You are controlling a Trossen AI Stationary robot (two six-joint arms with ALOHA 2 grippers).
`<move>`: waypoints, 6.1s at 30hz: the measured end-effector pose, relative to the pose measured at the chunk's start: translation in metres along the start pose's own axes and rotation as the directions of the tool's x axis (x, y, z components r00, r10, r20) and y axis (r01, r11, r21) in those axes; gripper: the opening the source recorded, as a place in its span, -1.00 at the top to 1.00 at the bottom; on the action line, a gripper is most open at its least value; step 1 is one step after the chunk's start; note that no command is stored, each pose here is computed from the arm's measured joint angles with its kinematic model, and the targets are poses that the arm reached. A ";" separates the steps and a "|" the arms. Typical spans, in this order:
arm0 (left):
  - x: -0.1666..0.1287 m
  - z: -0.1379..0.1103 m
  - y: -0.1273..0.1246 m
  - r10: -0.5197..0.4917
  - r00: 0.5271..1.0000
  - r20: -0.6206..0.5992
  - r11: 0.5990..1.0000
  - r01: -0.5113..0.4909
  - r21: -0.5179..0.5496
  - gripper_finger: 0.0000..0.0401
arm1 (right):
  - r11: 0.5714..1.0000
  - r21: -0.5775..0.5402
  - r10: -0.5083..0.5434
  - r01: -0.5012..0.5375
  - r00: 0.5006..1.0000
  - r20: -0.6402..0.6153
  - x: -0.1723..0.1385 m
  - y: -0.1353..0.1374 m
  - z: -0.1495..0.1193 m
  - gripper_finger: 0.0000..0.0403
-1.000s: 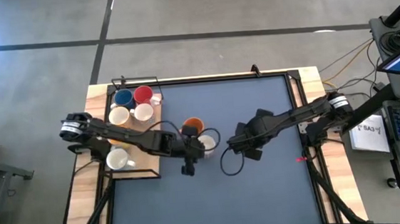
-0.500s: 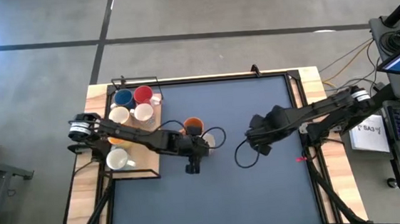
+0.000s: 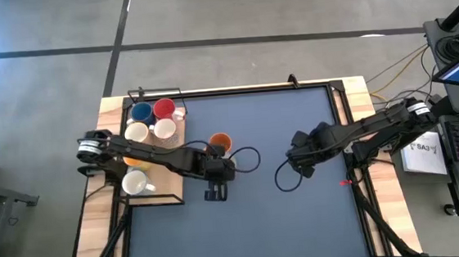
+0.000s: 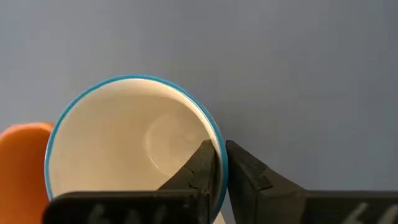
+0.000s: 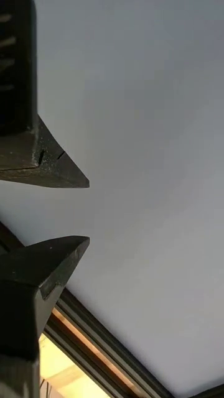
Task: Place coffee mugs
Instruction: Put the red patterned mug on the shelf, then put the orange mug on the shelf
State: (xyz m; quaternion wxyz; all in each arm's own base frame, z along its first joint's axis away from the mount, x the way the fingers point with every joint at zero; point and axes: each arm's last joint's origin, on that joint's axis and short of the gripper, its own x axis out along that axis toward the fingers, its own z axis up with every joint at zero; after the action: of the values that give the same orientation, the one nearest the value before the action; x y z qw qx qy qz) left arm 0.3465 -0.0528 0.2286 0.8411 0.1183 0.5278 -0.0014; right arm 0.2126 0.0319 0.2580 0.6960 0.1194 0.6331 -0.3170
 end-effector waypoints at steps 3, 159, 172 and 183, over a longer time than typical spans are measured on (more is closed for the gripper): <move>-0.013 -0.003 -0.003 -0.005 1.000 0.006 1.000 0.005 -0.023 0.96 | 1.000 -0.005 -0.013 0.013 1.000 -0.012 0.006 0.000 -0.002 0.38; 0.003 -0.046 0.057 -0.003 0.993 0.116 0.995 0.014 -0.095 0.96 | 0.866 -0.102 0.462 -0.490 0.703 0.541 0.119 -0.008 -0.056 0.38; -0.037 -0.044 0.011 -0.093 0.985 0.146 0.994 0.101 -0.051 0.96 | 0.865 -0.102 0.462 -0.491 0.702 0.541 0.119 -0.008 -0.055 0.38; -0.085 -0.071 -0.014 -0.140 0.987 0.074 0.989 0.143 -0.033 0.97 | 0.865 -0.102 0.462 -0.490 0.702 0.542 0.119 -0.008 -0.055 0.38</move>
State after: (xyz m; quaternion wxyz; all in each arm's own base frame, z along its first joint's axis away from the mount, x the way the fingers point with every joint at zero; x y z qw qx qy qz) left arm 0.2437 -0.0622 0.2717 0.8593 0.0645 0.5043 -0.0553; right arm 0.1629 0.0225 0.1366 0.9022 0.2001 0.3456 -0.1628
